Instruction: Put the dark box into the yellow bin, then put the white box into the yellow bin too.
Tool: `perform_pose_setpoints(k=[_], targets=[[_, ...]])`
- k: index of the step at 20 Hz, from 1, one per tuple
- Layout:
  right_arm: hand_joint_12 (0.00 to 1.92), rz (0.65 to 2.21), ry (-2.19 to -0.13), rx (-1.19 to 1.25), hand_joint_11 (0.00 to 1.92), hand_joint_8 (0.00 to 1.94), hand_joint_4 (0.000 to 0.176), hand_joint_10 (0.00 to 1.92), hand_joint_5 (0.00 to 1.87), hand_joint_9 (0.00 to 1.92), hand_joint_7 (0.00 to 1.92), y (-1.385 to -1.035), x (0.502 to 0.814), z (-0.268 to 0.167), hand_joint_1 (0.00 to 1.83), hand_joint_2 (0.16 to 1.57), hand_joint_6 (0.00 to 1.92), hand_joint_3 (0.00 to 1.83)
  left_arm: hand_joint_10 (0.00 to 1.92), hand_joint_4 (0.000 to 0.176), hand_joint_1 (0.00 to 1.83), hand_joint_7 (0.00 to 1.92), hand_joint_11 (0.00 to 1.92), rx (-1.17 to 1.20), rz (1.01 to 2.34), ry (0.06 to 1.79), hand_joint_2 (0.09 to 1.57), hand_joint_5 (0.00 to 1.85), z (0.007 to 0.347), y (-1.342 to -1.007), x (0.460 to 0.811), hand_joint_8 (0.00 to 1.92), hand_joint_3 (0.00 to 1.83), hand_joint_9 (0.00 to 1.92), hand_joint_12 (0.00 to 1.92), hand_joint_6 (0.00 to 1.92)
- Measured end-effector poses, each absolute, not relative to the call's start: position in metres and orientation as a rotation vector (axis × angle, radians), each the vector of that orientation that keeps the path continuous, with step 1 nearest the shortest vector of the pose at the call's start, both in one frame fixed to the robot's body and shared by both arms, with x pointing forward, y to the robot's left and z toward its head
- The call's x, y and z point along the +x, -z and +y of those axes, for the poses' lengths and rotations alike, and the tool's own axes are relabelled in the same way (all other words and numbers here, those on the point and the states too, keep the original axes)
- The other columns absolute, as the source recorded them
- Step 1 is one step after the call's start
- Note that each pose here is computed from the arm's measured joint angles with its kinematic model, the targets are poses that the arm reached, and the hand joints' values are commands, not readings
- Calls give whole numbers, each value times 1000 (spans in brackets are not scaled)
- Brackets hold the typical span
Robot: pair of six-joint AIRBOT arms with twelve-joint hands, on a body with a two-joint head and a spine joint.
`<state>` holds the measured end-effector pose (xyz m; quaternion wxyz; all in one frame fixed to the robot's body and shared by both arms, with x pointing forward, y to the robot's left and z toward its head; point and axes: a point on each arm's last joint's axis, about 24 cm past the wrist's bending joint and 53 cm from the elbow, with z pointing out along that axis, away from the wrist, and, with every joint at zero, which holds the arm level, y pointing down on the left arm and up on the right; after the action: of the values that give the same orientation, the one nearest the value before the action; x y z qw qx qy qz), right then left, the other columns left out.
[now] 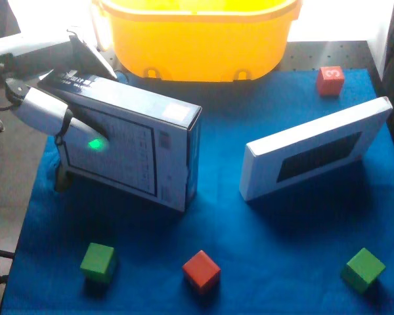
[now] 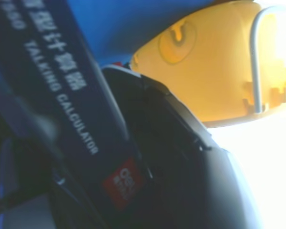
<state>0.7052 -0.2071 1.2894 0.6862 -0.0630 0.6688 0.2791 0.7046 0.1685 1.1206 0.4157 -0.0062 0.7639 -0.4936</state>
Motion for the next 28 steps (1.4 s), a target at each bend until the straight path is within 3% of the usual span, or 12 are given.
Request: perform_pose_setpoints(k=[3,4,7,9,10,12,15,19,20,21,23,28], targets=[[235,1498,-626,-140,239,10,0,12,444,319,410,-1289,705,-207,0,1183,9,0,689,0,1405,1318,1139,-24,1898,1239,1012,1063,168,-1124,706,201,1,1234,628,859],[242,1498,-627,-137,253,13,0,12,461,326,423,-1289,705,-207,0,1166,14,0,562,0,1488,1273,1007,-32,1888,1244,1008,1078,169,-1126,707,266,2,1260,1126,775],[234,1498,-628,-137,221,8,0,4,469,315,425,-1289,705,-207,0,1167,9,0,802,0,1409,1247,1161,-23,1852,1226,1007,1142,177,-1137,705,405,0,1211,790,622],[235,1499,-629,-134,215,4,0,1,460,308,421,-1289,706,-207,0,1169,4,0,1022,0,1409,1416,1079,-26,1804,1206,988,1328,190,-1152,707,117,0,1174,1114,174],[246,1499,-632,-136,226,5,0,4,461,316,426,-1289,706,-206,0,1167,3,0,1124,0,1404,1207,1022,-67,1749,1217,1017,1368,200,-1168,711,512,3,1087,1162,45],[254,1499,-635,-138,233,7,0,5,478,323,434,-1289,706,-204,0,1162,9,0,1203,0,1391,1032,841,-79,1671,1242,1068,1088,208,-1191,714,868,9,994,1363,596],[255,1499,-635,-138,210,7,0,1,476,316,443,-1289,706,-204,0,1170,6,0,1103,0,1390,1106,828,-79,1568,1270,1054,1114,207,-1222,719,794,0,1013,1142,580],[270,1500,-639,-139,224,7,0,2,478,320,450,-1288,706,-202,0,1140,4,0,668,7,1248,1039,450,-60,1422,1318,1053,1209,206,-1271,723,944,4,886,1363,545],[281,1501,-642,-141,242,9,0,8,484,336,459,-1288,707,-200,0,1146,6,0,558,30,1241,1048,521,-55,1395,1318,1063,1141,206,-1280,726,877,3,939,1227,717],[282,1501,-644,-142,239,7,0,8,488,338,457,-1287,707,-198,0,1161,7,1,904,0,1355,1140,674,-61,1372,1320,1043,1142,207,-1287,729,670,0,1021,1117,699],[276,1501,-650,-146,219,1,0,4,478,333,447,-1287,707,-195,0,1173,1,6,816,0,1400,1218,963,-66,1329,1320,1014,1147,207,-1303,736,467,0,1161,828,691],[231,1504,-666,-155,259,0,0,0,466,347,451,-1284,708,-185,0,1165,0,0,686,0,1405,1223,1073,-58,1215,1307,1016,1016,204,-1341,750,565,3,1240,726,784]])
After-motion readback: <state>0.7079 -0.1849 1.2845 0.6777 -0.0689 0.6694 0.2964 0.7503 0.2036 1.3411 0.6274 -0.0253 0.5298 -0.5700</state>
